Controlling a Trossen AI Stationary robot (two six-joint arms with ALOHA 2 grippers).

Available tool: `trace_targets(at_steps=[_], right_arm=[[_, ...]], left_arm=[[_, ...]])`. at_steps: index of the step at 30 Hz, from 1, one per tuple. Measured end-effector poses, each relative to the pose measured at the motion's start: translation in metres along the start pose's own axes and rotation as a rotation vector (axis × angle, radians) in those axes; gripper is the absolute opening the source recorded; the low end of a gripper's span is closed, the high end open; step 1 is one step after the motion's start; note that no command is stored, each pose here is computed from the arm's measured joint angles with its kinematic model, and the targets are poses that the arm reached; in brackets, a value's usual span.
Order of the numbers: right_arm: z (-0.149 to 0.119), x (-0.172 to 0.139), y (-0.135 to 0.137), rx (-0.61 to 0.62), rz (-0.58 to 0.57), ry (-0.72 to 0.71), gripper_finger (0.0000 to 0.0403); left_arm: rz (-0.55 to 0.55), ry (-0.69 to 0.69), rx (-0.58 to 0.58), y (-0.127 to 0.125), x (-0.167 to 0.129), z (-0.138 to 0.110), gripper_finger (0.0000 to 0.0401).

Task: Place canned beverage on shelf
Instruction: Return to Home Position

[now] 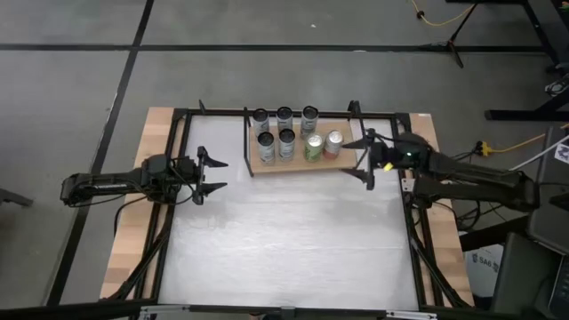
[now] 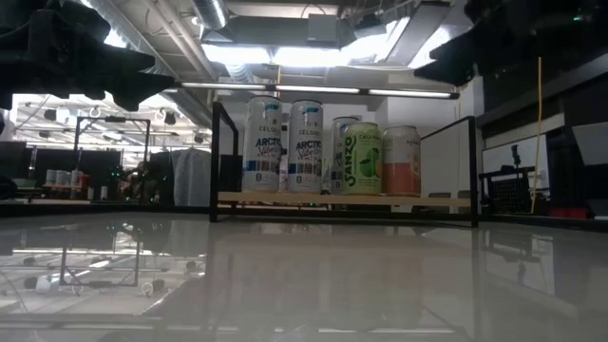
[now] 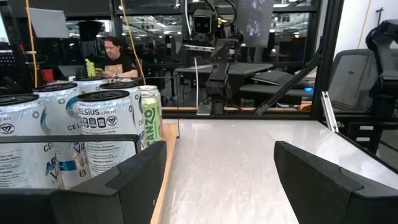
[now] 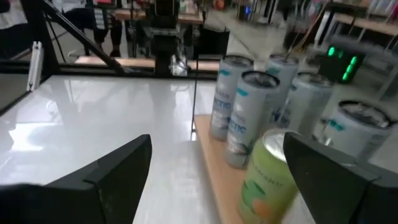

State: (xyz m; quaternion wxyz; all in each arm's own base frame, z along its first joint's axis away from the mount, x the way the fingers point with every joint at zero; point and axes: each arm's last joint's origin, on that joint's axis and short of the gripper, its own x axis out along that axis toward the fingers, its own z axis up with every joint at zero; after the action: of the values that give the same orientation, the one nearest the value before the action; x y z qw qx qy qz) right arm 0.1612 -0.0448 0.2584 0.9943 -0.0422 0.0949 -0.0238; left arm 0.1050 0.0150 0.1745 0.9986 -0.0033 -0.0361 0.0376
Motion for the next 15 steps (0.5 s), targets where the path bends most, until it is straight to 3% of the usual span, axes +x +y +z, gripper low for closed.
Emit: trace_targets(at_steps=[15], right_arm=[[-0.028,-0.062,0.018,-0.011,-0.051,-0.085,0.0353]], left_arm=[[-0.002,-0.001,0.000,0.000,0.000,0.000,0.0292]])
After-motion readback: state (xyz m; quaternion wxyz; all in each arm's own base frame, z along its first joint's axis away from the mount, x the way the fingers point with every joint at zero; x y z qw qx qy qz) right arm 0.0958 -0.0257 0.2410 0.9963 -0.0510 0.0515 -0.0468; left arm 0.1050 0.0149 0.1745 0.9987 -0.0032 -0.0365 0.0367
